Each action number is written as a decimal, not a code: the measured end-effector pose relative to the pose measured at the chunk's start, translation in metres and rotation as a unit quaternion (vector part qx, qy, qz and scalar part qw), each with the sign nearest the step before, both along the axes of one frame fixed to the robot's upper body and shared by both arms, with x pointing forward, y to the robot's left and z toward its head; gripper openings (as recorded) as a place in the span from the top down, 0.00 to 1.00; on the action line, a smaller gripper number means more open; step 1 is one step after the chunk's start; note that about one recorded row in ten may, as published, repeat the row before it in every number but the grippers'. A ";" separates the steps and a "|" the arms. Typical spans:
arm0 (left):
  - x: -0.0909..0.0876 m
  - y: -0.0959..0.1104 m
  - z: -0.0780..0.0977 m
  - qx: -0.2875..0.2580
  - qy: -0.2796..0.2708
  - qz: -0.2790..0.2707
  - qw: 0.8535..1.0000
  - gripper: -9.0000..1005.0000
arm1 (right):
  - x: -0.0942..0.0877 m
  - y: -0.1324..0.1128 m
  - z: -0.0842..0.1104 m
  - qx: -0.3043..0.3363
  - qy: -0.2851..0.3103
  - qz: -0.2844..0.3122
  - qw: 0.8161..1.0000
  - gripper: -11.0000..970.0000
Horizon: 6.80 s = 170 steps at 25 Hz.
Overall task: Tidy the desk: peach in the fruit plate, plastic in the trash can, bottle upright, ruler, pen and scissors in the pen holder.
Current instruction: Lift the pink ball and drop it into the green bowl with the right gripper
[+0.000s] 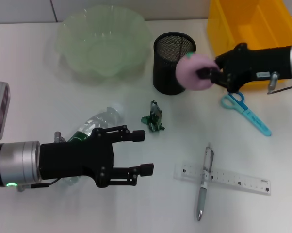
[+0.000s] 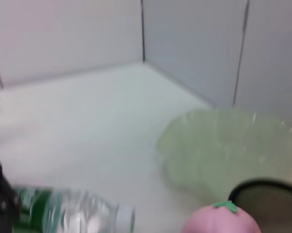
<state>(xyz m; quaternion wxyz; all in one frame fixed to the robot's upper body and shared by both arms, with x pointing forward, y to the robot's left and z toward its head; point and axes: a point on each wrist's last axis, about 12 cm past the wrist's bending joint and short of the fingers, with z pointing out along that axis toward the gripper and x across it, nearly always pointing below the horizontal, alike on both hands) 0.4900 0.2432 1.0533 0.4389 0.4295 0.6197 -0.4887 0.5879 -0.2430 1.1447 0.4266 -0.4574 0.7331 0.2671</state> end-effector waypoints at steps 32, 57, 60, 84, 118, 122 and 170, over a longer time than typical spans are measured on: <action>0.001 0.000 0.000 -0.007 -0.014 0.012 1.000 0.21 | -0.051 -0.001 -0.088 0.214 -0.104 -0.075 0.968 0.95; 0.000 0.001 0.001 -0.007 -0.023 0.009 1.000 0.21 | -0.018 0.024 -0.062 0.224 -0.135 -0.050 0.964 0.95; 0.001 0.000 0.001 -0.007 -0.027 0.008 1.000 0.21 | -0.006 0.032 -0.056 0.213 -0.141 -0.051 0.966 0.95; 0.000 0.001 0.001 -0.007 -0.033 0.007 0.999 0.21 | 0.062 0.098 -0.024 0.142 -0.127 -0.080 0.979 0.95; 0.001 0.001 0.002 -0.010 -0.043 0.010 0.999 0.21 | 0.081 0.144 -0.010 0.054 -0.069 -0.062 0.994 0.95; 0.000 0.001 0.002 -0.010 -0.043 0.010 0.999 0.21 | 0.081 0.149 -0.009 0.038 -0.068 -0.056 0.995 0.95; -0.002 0.003 0.001 -0.014 -0.041 0.017 0.999 0.21 | 0.081 0.150 -0.009 0.034 -0.071 -0.057 0.995 0.95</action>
